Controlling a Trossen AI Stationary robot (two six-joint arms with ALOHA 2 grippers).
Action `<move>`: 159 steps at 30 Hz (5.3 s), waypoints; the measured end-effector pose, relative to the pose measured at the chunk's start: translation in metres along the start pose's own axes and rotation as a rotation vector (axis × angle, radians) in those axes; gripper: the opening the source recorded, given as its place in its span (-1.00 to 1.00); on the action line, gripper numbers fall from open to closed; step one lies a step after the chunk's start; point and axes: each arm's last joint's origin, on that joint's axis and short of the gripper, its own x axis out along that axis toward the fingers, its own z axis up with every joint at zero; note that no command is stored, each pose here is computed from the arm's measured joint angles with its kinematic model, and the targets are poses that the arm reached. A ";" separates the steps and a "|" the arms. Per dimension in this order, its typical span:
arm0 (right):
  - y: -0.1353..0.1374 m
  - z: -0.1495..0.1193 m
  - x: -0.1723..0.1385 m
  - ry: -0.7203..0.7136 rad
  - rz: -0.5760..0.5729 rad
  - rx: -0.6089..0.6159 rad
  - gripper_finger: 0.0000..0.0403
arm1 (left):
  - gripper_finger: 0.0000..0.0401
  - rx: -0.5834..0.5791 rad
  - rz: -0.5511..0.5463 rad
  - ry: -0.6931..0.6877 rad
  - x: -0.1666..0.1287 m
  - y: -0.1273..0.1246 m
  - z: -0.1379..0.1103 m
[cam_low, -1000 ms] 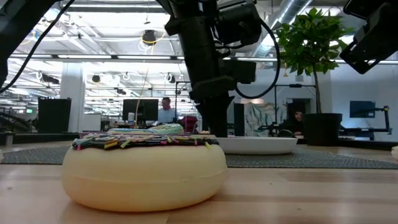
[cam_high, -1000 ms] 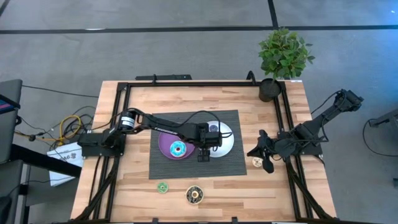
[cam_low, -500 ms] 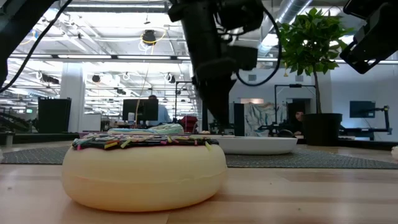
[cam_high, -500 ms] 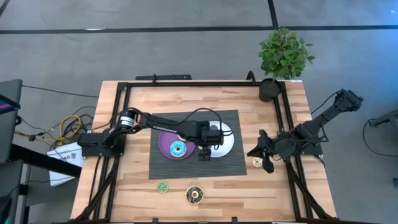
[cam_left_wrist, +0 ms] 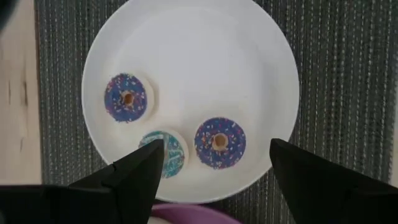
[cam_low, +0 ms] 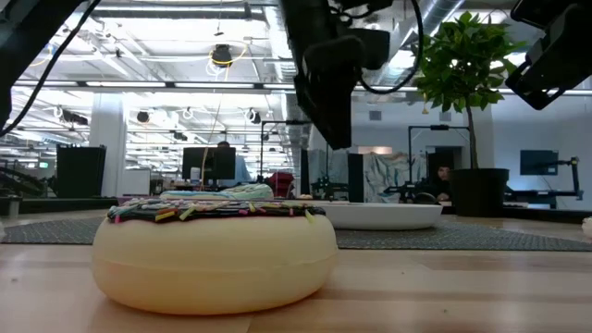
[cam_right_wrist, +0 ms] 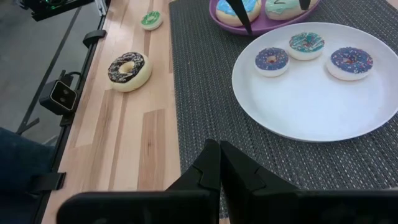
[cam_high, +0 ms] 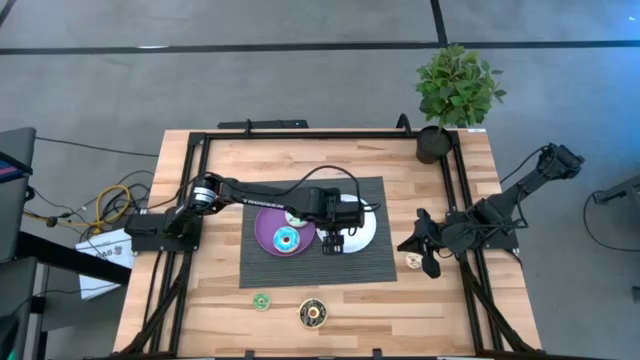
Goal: Pick & Place donuts
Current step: Put the small white donut on the white plate
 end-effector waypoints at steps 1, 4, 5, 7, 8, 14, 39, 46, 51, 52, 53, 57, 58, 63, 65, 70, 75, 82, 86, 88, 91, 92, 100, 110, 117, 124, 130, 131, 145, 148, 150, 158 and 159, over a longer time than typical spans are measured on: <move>0.000 0.000 0.000 0.000 0.000 0.000 -1.00 | 0.43 0.002 0.000 -0.003 -0.003 0.000 0.001; 0.000 0.000 0.000 0.000 0.000 0.000 -1.00 | 0.43 -0.001 -0.006 -0.037 -0.011 -0.001 0.007; 0.000 0.000 0.000 0.000 0.000 0.000 -1.00 | 0.43 0.000 -0.008 -0.043 -0.013 -0.001 0.008; 0.000 0.000 0.000 0.000 0.000 0.000 -1.00 | 0.43 0.006 -0.009 -0.050 -0.018 -0.003 0.010; 0.000 0.000 0.000 0.000 0.000 0.001 -1.00 | 0.42 0.020 -0.008 -0.049 -0.021 -0.004 0.011; 0.000 0.000 0.000 0.000 0.000 0.019 -1.00 | 0.33 0.090 -0.035 -0.022 -0.027 -0.016 0.007; 0.001 0.001 0.000 -0.013 0.010 0.091 -1.00 | 0.08 0.125 -0.045 0.077 -0.044 -0.031 -0.009; 0.000 0.004 0.001 -0.031 0.007 0.115 -1.00 | 0.00 0.152 -0.033 0.088 -0.042 -0.045 -0.014; -0.001 0.004 0.001 -0.034 0.003 0.140 -1.00 | -0.06 0.135 -0.051 0.081 -0.039 -0.049 -0.032; -0.001 0.004 0.001 -0.035 0.003 0.147 -1.00 | -0.08 0.117 -0.058 0.060 -0.040 -0.048 -0.037; -0.001 0.005 0.001 -0.037 0.003 0.158 -1.00 | -0.09 0.100 -0.062 0.044 -0.042 -0.046 -0.044; -0.002 0.005 0.001 -0.052 -0.018 0.175 -1.00 | -0.13 0.018 -0.066 -0.035 -0.050 -0.038 -0.076; -0.002 0.005 0.001 -0.061 -0.030 0.175 -1.00 | -0.13 -0.002 -0.066 -0.057 -0.054 -0.037 -0.086; -0.002 0.010 0.000 -0.151 -0.086 0.201 -1.00 | -0.14 -0.067 -0.089 -0.140 -0.073 -0.029 -0.137; -0.002 0.012 0.000 -0.181 -0.099 0.210 -1.00 | -0.14 -0.091 -0.099 -0.181 -0.082 -0.026 -0.155; 0.001 0.019 0.000 -0.244 -0.108 0.233 -1.00 | -0.14 -0.114 -0.108 -0.256 -0.100 -0.016 -0.195; 0.013 0.045 0.006 -0.235 -0.158 0.193 -1.00 | -0.14 -0.131 -0.124 -0.321 -0.116 -0.005 -0.224; 0.022 0.081 0.024 -0.030 -0.298 0.124 -1.00 | -0.14 -0.152 -0.111 -0.403 -0.130 0.005 -0.242; 0.020 0.091 0.033 0.139 -0.356 0.210 -1.00 | -0.14 -0.150 -0.090 -0.412 -0.132 0.007 -0.244; 0.018 0.091 0.036 0.228 -0.379 0.284 -1.00 | -0.14 -0.144 -0.085 -0.413 -0.132 0.007 -0.244; 0.015 0.085 0.041 0.365 -0.409 0.414 -1.00 | -0.14 -0.142 -0.082 -0.403 -0.129 0.006 -0.244; 0.014 0.082 0.041 0.409 -0.427 0.449 -1.00 | -0.14 -0.142 -0.082 -0.400 -0.129 0.006 -0.243; 0.013 0.059 0.045 0.615 -0.626 0.603 -0.94 | -0.14 -0.158 -0.046 -0.407 -0.128 0.007 -0.243; 0.022 0.040 0.040 0.651 -0.779 0.717 -0.42 | -0.14 -0.181 -0.048 -0.411 -0.128 0.007 -0.242; 0.024 0.038 0.038 0.638 -0.823 0.817 0.08 | -0.14 -0.183 -0.045 -0.415 -0.129 0.007 -0.242; 0.025 0.036 0.041 0.635 -0.845 0.849 0.44 | -0.14 -0.188 -0.045 -0.415 -0.129 0.007 -0.242; 0.025 0.032 0.052 0.675 -0.873 0.844 0.52 | -0.14 -0.198 -0.047 -0.415 -0.129 0.007 -0.242; 0.025 0.031 0.053 0.683 -0.876 0.830 0.52 | -0.14 -0.200 -0.047 -0.414 -0.129 0.007 -0.242; 0.016 0.013 0.081 0.735 -0.726 0.889 0.52 | -0.14 -0.202 -0.047 -0.414 -0.128 0.007 -0.242; 0.009 0.003 0.080 0.718 -0.736 0.938 0.52 | -0.14 -0.216 -0.051 -0.414 -0.129 0.007 -0.242; 0.006 -0.001 0.079 0.708 -0.720 0.956 0.52 | -0.14 -0.221 -0.051 -0.414 -0.128 0.007 -0.242; -0.003 -0.021 0.082 0.715 -0.664 0.994 0.52 | -0.14 -0.236 -0.055 -0.416 -0.129 0.007 -0.242; -0.003 -0.022 0.084 0.718 -0.644 1.006 0.52 | -0.14 -0.236 -0.055 -0.416 -0.129 0.007 -0.242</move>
